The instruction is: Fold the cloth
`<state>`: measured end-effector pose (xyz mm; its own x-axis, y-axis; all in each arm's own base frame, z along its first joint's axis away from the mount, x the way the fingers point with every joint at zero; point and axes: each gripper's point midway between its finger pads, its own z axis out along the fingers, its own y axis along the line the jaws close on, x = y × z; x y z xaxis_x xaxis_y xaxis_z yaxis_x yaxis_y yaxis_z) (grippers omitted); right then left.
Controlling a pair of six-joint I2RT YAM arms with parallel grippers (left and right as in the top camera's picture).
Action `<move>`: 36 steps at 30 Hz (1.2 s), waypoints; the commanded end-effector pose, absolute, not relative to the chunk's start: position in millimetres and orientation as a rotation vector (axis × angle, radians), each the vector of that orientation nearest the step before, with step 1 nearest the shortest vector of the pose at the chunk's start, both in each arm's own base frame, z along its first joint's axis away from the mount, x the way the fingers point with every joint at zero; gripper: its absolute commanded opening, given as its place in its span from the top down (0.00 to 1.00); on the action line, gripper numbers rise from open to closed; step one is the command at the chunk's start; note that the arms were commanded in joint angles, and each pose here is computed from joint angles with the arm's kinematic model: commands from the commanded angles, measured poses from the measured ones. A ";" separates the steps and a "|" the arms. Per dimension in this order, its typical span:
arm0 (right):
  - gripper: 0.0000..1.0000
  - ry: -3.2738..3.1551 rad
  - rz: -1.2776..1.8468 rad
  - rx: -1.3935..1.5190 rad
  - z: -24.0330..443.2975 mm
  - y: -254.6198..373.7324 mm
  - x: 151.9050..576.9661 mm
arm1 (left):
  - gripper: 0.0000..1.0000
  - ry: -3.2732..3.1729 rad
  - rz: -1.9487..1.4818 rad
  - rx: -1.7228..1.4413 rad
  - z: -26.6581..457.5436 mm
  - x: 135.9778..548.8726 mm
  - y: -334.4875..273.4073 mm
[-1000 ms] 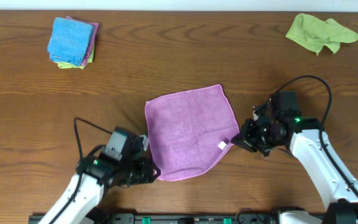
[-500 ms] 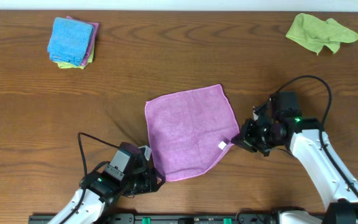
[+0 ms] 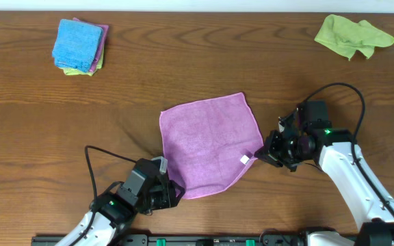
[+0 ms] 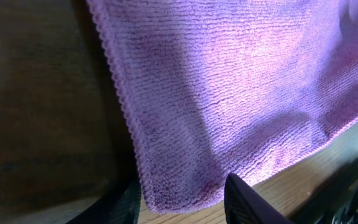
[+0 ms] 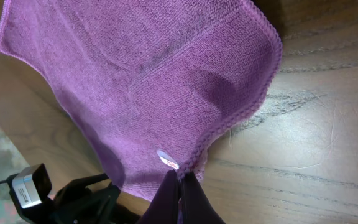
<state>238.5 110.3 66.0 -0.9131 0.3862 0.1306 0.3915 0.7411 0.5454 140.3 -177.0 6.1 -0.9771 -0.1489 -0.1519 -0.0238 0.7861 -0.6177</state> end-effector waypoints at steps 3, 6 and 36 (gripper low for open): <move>0.98 -2.944 -0.953 -0.632 72.7 110.9 244.1 | 0.63 2.852 -0.928 -0.200 -10.6 125.6 -168.3; 0.98 -2.944 -0.952 -0.632 72.7 110.8 244.0 | 0.78 2.823 -0.969 -0.183 -5.6 129.7 -173.8; 0.98 -3.060 -1.154 -0.539 90.7 130.6 281.0 | 0.94 2.558 -1.073 -0.282 88.1 220.8 -169.9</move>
<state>276.3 123.0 82.1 -0.9311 0.3639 -0.0231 0.2620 0.7117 0.6518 208.2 -175.6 79.1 -0.9311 -0.3086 -0.1945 -0.0755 0.6848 -0.7248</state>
